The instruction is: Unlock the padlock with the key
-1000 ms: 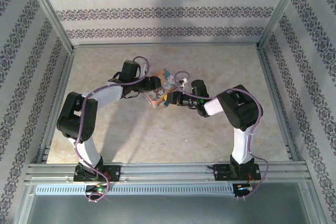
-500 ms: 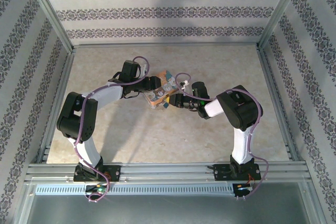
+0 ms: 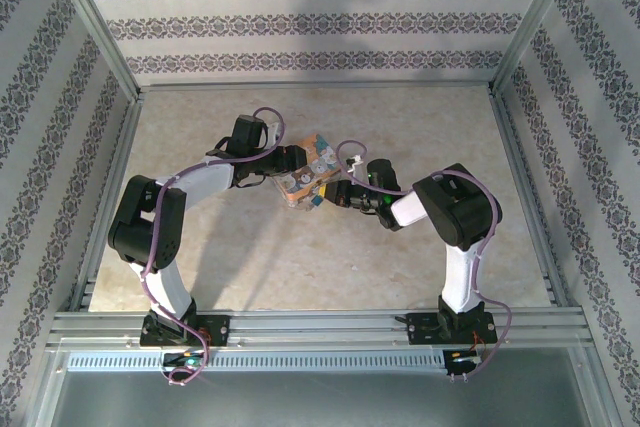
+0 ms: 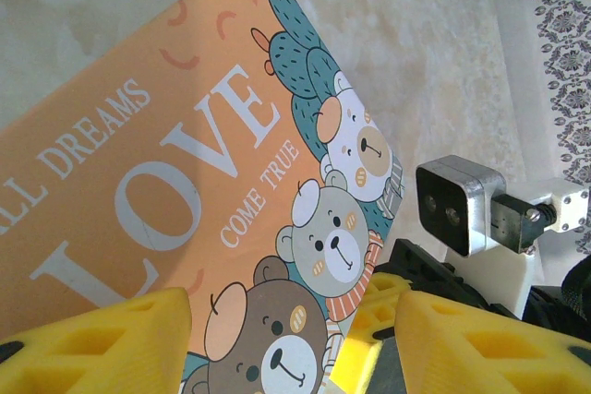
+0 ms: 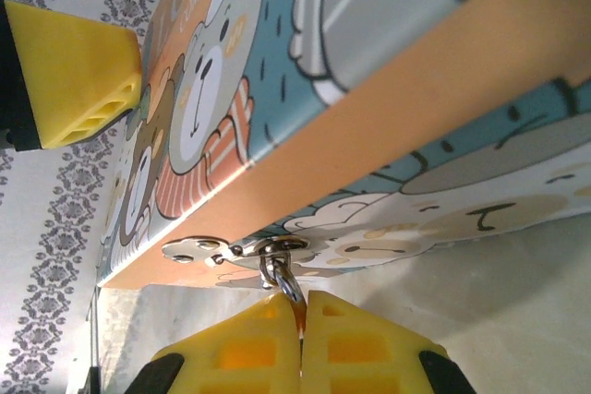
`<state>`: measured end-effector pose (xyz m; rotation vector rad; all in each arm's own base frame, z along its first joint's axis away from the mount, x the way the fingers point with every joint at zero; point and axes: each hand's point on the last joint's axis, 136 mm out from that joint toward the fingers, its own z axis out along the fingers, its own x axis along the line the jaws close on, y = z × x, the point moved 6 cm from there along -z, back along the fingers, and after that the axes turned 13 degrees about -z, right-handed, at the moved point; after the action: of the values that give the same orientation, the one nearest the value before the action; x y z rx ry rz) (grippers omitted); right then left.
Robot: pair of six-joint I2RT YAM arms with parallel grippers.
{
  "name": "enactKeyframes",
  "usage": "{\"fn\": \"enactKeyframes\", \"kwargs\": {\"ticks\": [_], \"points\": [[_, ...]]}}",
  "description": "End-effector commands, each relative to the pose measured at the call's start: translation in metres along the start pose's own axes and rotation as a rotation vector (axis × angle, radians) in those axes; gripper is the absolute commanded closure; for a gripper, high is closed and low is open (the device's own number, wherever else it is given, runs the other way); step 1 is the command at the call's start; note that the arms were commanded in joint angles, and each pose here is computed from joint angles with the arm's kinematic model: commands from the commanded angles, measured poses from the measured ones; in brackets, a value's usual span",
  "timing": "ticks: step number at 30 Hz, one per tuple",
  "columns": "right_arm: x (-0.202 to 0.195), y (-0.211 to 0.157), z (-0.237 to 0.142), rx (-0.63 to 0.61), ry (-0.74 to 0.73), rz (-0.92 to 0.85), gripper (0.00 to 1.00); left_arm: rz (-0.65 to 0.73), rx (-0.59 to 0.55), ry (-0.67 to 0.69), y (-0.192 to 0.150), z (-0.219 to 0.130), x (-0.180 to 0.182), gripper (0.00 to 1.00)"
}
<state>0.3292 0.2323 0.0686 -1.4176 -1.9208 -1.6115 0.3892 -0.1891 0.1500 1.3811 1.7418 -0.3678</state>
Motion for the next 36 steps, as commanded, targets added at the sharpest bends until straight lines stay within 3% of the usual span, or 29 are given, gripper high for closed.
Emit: {"fn": "enactKeyframes", "kwargs": {"ticks": [1, 14, 21, 36], "points": [[0.008, 0.010, -0.006, -0.069, -0.025, 0.016, 1.00, -0.105, 0.114, 0.178, -0.032, 0.008, 0.049, 0.39], [0.007, 0.029, -0.016, -0.243, -0.129, 0.190, 1.00, -0.108, 0.118, 0.182, -0.036, 0.009, 0.054, 0.39], [0.008, 0.027, -0.025, -0.259, -0.185, 0.162, 1.00, -0.098, 0.103, 0.150, -0.033, 0.004, 0.045, 0.38], [0.057, 0.046, -0.080, -0.168, -0.309, -0.089, 1.00, 0.097, -0.159, 0.057, -0.014, -0.082, -0.026, 0.26]]}}
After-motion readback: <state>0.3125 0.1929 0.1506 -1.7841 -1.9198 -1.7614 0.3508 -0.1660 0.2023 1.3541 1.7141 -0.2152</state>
